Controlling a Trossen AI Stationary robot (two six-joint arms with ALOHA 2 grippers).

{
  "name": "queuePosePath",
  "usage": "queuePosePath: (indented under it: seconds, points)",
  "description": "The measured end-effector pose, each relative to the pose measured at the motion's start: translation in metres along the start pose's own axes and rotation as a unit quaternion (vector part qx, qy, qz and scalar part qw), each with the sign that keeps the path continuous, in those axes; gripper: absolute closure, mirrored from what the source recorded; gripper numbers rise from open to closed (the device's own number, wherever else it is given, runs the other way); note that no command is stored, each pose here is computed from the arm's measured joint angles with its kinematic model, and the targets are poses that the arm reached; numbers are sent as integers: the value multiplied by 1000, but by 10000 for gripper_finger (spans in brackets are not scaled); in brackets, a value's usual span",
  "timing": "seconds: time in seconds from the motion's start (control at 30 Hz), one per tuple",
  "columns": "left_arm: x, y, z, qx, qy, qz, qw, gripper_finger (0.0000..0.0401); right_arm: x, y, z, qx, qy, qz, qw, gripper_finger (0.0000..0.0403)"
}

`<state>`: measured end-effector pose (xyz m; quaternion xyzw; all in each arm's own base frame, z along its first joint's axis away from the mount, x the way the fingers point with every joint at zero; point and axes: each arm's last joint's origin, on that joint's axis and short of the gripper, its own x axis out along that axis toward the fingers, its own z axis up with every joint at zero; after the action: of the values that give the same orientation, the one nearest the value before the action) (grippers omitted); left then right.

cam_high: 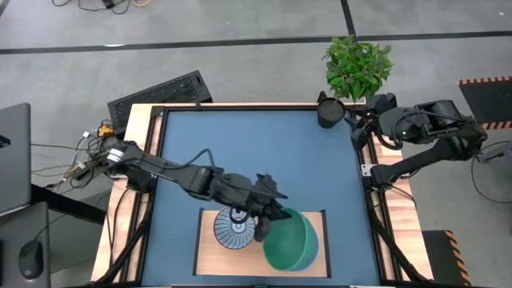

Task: Place and stack bowls onto a shelf
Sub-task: Stack the green bowl on top of the blue bowl on the shelf

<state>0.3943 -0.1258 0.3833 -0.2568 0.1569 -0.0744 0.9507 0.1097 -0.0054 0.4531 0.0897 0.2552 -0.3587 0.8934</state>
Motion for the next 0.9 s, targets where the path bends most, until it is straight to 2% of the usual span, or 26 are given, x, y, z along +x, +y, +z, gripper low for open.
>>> queuePosePath:
  seconds: [0.23, 0.37, 0.53, 0.67, 0.9]
  points:
    - [21, 6, 10, 27, 24, -1, 999, 401, 0, 0, 0, -1, 1, 0, 1000, 212]
    - [28, 8, 18, 38, 75, -2, 996, 401, 0, 0, 0, -1, 1, 0, 1000, 212]
    - [26, 11, 24, 33, 143, 30, 989, 401, 0, 0, 0, -3, 2, -1, 1000, 212]
    - [21, 9, 33, 41, 153, 38, 987, 401, 0, 0, -1, -4, 2, -1, 1000, 212]
    - [20, 8, 38, 49, 148, 12, 988, 401, 0, 0, -1, -8, 3, 0, 1000, 212]
